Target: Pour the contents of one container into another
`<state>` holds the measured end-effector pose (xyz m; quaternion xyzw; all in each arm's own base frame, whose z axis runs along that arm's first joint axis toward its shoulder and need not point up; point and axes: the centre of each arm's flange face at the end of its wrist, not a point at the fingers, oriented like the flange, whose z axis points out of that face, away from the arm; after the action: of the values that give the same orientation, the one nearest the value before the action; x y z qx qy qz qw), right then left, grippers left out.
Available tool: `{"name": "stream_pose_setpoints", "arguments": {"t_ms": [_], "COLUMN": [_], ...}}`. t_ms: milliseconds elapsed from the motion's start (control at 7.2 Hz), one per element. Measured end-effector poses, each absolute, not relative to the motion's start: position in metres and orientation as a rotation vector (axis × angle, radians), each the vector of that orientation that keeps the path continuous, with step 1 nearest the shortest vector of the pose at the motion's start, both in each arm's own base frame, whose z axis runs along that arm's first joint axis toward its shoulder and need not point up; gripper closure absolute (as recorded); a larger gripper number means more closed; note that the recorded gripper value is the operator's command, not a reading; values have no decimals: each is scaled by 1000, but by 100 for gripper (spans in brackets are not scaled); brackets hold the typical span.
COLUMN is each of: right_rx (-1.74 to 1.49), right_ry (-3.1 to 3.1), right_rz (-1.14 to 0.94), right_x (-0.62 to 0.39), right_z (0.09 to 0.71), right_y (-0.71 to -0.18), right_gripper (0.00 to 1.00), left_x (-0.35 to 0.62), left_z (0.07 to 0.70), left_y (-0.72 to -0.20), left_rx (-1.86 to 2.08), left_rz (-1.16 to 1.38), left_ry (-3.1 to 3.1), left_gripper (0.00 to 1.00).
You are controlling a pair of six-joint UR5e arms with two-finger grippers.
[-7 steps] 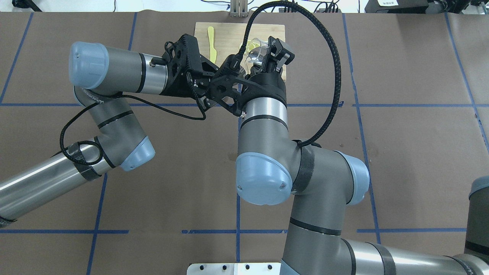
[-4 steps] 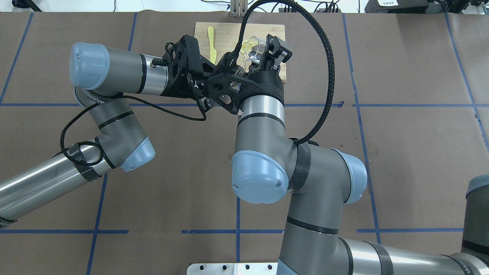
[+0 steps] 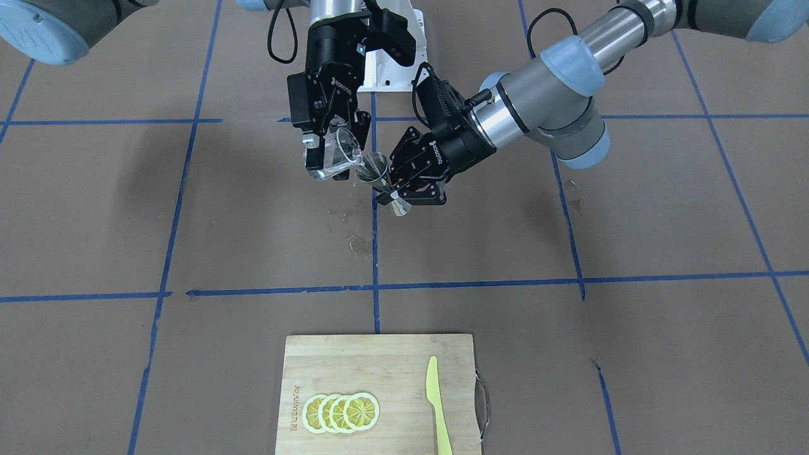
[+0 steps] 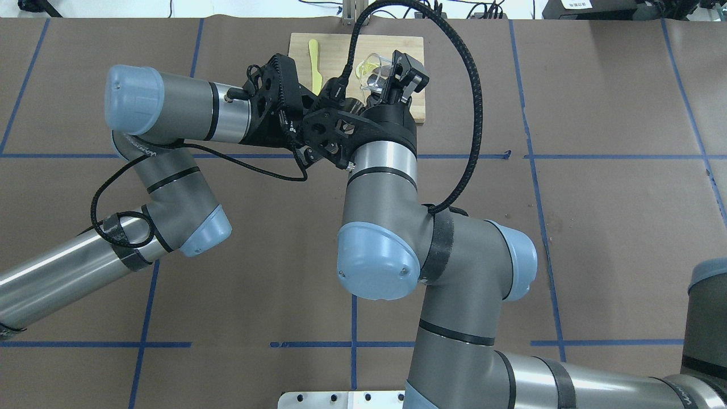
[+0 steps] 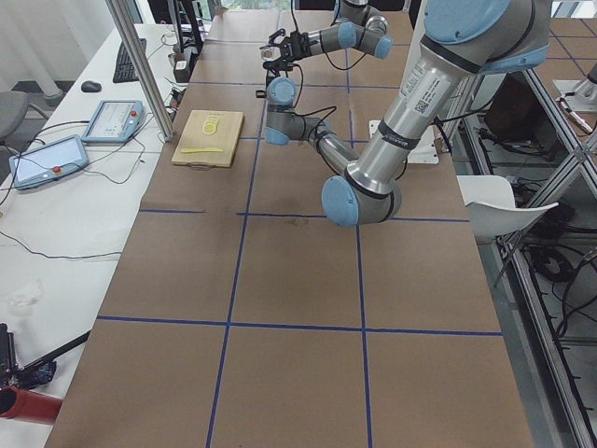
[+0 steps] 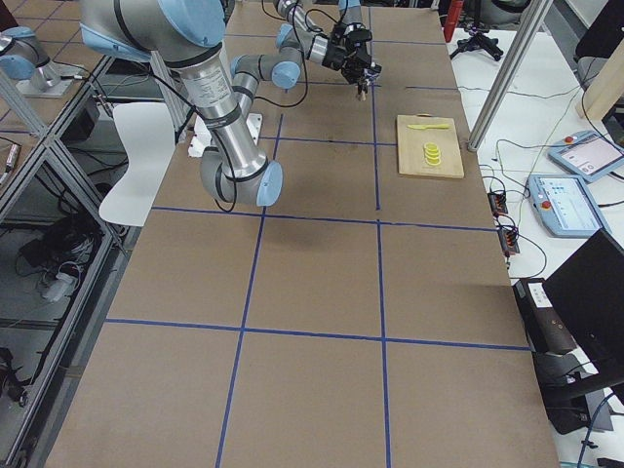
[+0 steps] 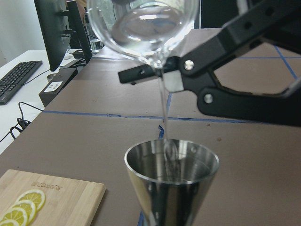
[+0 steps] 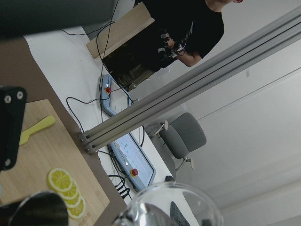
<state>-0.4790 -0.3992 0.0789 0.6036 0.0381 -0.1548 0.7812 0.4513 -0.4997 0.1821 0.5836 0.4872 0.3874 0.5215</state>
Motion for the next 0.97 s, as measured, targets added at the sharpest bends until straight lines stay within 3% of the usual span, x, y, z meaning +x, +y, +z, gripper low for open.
{"name": "stream_pose_setpoints", "arguments": {"t_ms": [973], "right_rx": [1312], "right_ry": [183], "right_rz": [-401], "right_x": [-489], "right_z": [74], "right_y": [-396], "right_gripper": [100], "left_x": [450], "left_z": [190], "left_y": [-497], "left_rx": [1403], "left_rz": [930], "left_ry": [1171], "left_gripper": [100]}}
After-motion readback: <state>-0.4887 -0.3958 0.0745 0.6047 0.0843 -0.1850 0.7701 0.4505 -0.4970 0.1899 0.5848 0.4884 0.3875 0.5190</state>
